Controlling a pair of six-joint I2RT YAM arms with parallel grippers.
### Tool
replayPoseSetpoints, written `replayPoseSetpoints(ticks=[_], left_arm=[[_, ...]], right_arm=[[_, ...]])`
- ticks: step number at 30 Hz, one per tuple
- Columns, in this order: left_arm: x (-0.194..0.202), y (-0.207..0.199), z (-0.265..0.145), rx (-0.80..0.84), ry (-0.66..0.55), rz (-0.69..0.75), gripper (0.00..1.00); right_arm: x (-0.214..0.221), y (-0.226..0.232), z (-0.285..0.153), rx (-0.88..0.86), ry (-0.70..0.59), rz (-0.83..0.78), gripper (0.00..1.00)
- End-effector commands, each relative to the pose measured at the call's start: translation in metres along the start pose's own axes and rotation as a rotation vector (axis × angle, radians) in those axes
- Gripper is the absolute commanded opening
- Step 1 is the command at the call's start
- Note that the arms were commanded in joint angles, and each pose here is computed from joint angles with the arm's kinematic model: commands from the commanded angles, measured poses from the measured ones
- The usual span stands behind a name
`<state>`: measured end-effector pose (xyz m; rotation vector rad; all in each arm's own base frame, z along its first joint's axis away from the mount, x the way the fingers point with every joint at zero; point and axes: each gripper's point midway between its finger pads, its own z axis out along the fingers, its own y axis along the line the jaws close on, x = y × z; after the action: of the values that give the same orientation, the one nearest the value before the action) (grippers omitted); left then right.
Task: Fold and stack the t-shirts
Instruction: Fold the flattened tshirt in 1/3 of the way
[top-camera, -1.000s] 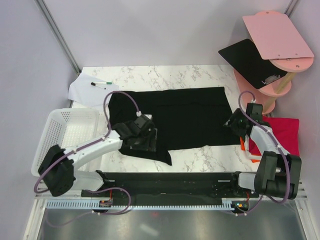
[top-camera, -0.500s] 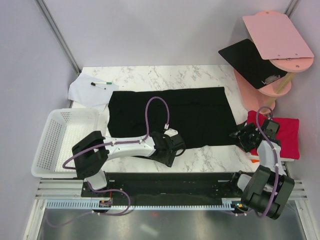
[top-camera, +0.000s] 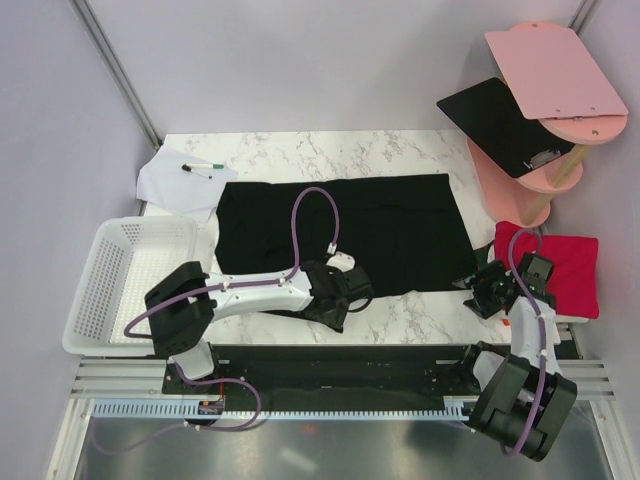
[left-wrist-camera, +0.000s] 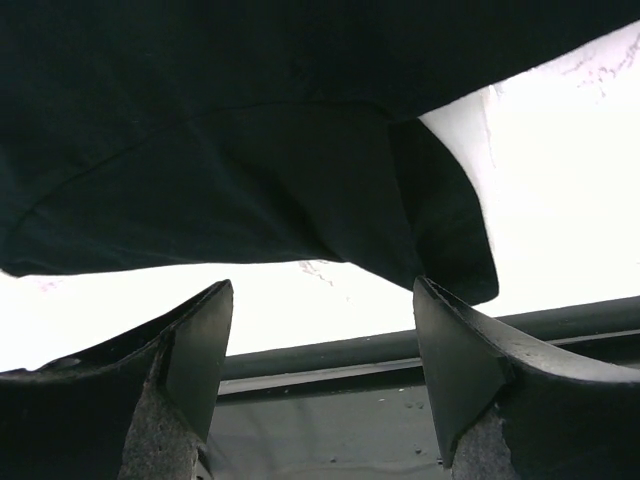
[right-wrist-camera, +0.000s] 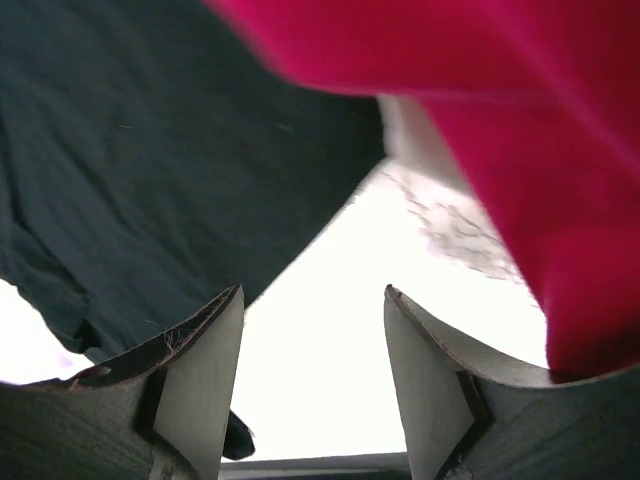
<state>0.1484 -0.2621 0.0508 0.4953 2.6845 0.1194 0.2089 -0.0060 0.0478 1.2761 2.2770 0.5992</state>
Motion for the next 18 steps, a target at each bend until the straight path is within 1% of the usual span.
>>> replayPoseSetpoints(ticks=[1,4,8,12,15,17,18], left_arm=[[-0.018,0.011,-0.018,-0.059,-0.071,-0.049,0.8],[-0.028,0.017,-0.03,-0.067,-0.102,-0.075,0.81],[-0.034,0.017,-0.039,-0.053,-0.125,-0.083,0.81],[-0.028,0.02,-0.034,-0.066,-0.108,-0.076,0.82],[-0.021,0.017,-0.027,-0.077,-0.081,-0.069,0.82],[-0.019,0.012,-0.024,-0.08,-0.072,-0.059,0.82],[-0.018,0.011,-0.024,-0.08,-0.069,-0.056,0.82]], right_arm=[[0.004,-0.018,0.014,0.056,0.015,0.041,0.65],[0.003,-0.024,0.022,0.071,0.014,0.052,0.64],[-0.01,-0.024,0.027,0.076,-0.038,0.053,0.64],[-0.033,-0.013,0.028,0.048,-0.112,0.027,0.63],[-0.038,-0.013,0.033,0.051,-0.117,0.026,0.63],[-0.038,-0.016,0.037,0.057,-0.115,0.029,0.61],[-0.036,-0.018,0.04,0.055,-0.109,0.033,0.53]])
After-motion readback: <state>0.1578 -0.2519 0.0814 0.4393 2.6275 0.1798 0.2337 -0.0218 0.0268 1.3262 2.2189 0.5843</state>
